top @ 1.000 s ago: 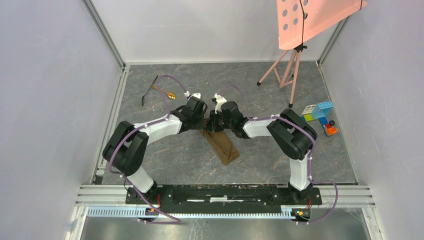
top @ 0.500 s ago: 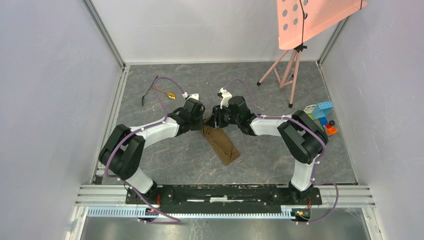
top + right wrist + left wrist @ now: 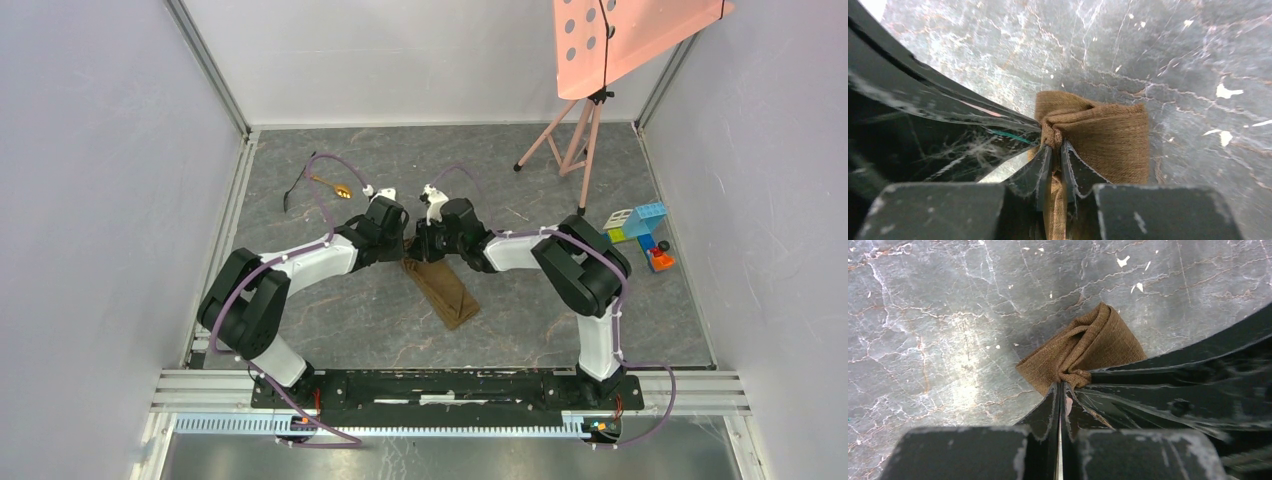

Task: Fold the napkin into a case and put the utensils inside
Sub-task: Grasp the top corner of the smaller rectangle folded napkin from the folded napkin.

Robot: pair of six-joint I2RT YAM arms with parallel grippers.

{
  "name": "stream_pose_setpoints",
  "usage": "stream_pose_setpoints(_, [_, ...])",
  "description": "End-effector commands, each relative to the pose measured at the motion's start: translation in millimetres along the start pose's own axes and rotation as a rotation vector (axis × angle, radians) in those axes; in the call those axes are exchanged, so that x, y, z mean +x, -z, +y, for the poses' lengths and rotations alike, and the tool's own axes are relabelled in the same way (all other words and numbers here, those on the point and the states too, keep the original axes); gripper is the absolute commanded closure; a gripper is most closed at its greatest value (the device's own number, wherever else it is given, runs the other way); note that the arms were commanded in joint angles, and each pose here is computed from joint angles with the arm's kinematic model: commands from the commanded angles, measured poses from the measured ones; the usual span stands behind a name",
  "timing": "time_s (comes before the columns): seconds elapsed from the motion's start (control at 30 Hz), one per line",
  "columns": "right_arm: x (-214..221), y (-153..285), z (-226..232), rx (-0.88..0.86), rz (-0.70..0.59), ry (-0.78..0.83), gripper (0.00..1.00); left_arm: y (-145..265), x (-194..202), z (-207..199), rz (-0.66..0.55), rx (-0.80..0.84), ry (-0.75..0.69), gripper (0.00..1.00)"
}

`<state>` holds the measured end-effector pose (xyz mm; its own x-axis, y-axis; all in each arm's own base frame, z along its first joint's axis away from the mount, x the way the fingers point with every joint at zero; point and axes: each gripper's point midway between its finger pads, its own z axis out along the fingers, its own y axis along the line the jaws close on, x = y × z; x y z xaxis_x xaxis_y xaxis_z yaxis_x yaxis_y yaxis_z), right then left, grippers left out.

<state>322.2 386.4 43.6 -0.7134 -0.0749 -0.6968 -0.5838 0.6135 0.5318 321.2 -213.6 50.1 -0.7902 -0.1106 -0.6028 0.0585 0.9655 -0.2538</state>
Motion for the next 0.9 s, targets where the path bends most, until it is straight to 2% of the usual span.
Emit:
stream_pose_setpoints(0.0, [29,-23,1,-0.001,0.052,0.042,0.85,12,-31,-24,-0.088,0.098,0.048,0.98])
stream_pose_setpoints(0.1, [41,-24,-5,0.033,0.083,0.075,0.83,11,-27,-18,-0.083,0.090,0.060,0.98])
stream_pose_setpoints(0.33, [9,3,5,-0.036,0.031,0.047,0.63,9,-15,-8,-0.063,0.064,0.073,0.98])
stream_pose_setpoints(0.53, [-21,32,9,-0.077,-0.052,0.020,0.55,10,-11,-5,-0.056,0.062,0.065,0.98])
stream_pose_setpoints(0.7, [-28,30,5,-0.081,-0.065,0.010,0.55,9,-9,-5,-0.051,0.063,0.062,0.98])
stream_pose_setpoints(0.87, [-23,17,8,-0.115,-0.052,-0.021,0.72,11,-14,-9,-0.062,0.076,0.058,0.98])
